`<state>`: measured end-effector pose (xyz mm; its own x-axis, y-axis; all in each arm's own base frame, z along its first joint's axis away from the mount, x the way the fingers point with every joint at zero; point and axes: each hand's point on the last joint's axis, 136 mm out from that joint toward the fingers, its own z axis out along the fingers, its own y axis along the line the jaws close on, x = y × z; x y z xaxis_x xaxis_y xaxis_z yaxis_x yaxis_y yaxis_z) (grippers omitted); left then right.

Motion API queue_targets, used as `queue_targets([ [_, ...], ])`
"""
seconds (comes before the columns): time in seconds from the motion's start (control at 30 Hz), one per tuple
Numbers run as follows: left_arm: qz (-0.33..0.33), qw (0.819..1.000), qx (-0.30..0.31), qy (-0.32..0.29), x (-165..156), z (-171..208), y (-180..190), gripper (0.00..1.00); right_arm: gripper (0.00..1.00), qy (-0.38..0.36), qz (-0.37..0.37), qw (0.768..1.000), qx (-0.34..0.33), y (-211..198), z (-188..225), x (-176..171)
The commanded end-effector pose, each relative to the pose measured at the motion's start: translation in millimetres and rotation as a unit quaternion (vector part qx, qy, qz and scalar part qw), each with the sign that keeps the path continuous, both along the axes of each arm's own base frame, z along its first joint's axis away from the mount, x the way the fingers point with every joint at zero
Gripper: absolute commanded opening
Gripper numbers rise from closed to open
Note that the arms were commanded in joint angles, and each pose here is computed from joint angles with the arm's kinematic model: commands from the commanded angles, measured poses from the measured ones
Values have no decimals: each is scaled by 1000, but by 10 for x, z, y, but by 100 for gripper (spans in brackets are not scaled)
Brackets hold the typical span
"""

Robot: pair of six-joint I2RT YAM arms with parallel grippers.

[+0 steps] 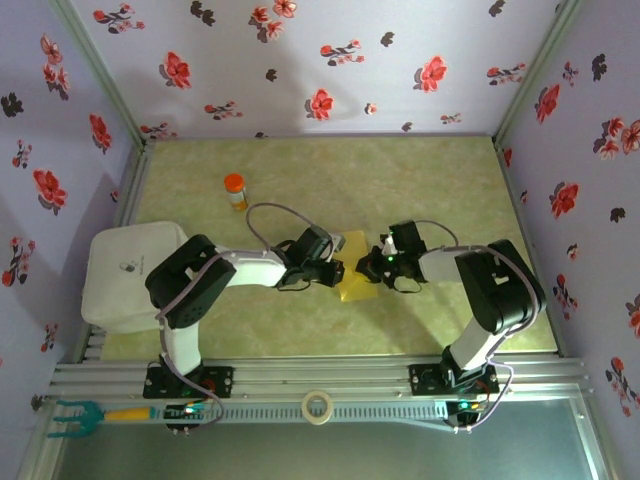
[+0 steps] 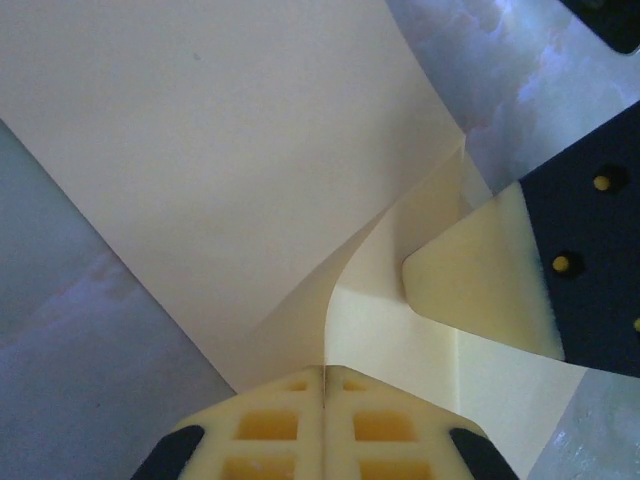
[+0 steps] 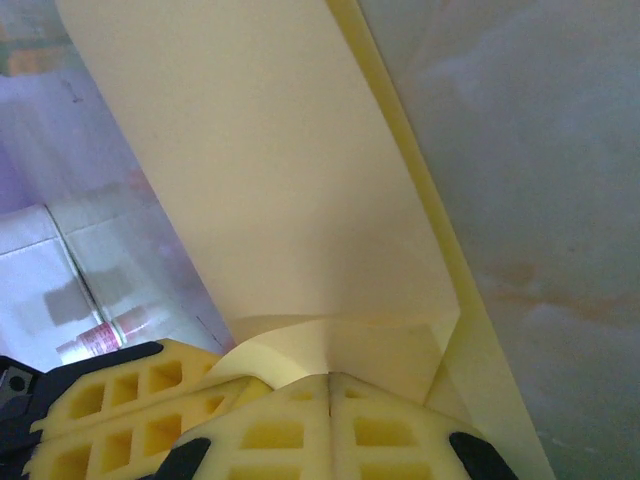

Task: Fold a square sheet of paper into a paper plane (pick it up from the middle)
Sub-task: Fold the triangle a second time at the center of the table.

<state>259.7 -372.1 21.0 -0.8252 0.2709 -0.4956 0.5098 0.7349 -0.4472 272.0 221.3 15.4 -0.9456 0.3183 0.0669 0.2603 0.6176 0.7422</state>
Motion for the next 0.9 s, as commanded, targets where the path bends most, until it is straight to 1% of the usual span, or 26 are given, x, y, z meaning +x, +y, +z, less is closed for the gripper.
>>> queue_targets([
  [0.0, 9, 998, 46, 42, -118, -174, 194, 9, 0, 39, -24, 998, -35, -148, -293, -179],
  [0.07, 23, 998, 46, 37, -77, -78, 210, 12, 0, 38, -34, 998, -33, -153, -291, -173],
  [0.1, 38, 998, 46, 33, -48, -20, 234, 19, 0, 36, -37, 998, -33, -154, -283, -165],
  [0.13, 51, 997, 44, 27, -15, 41, 258, 29, 0, 36, -39, 998, -32, -152, -281, -162],
  [0.17, 57, 997, 37, 25, -4, 109, 264, 32, 0, 37, -42, 998, -33, -151, -280, -161],
  [0.27, 77, 996, 21, 25, 3, 280, 280, 35, 0, 33, -49, 998, -35, -163, -268, -153],
  [0.37, 86, 996, 3, 27, -19, 397, 284, 35, 0, 33, -53, 997, -36, -171, -269, -153],
  [0.4, 87, 996, -1, 29, -28, 421, 287, 33, 0, 33, -54, 997, -35, -170, -265, -153],
  [0.47, 79, 996, -18, 35, -61, 502, 247, 26, 0, 33, -61, 997, -33, -174, -263, -146],
  [0.67, 36, 994, -72, 72, -191, 692, 3, 9, 0, 31, -62, 997, -27, -149, -238, -141],
  [0.77, 7, 992, -90, 92, -278, 734, -153, 5, 0, 30, -61, 997, -28, -152, -227, -139],
  [0.87, -7, 990, -88, 114, -332, 682, -238, 3, 0, 29, -60, 997, -28, -148, -218, -134],
])
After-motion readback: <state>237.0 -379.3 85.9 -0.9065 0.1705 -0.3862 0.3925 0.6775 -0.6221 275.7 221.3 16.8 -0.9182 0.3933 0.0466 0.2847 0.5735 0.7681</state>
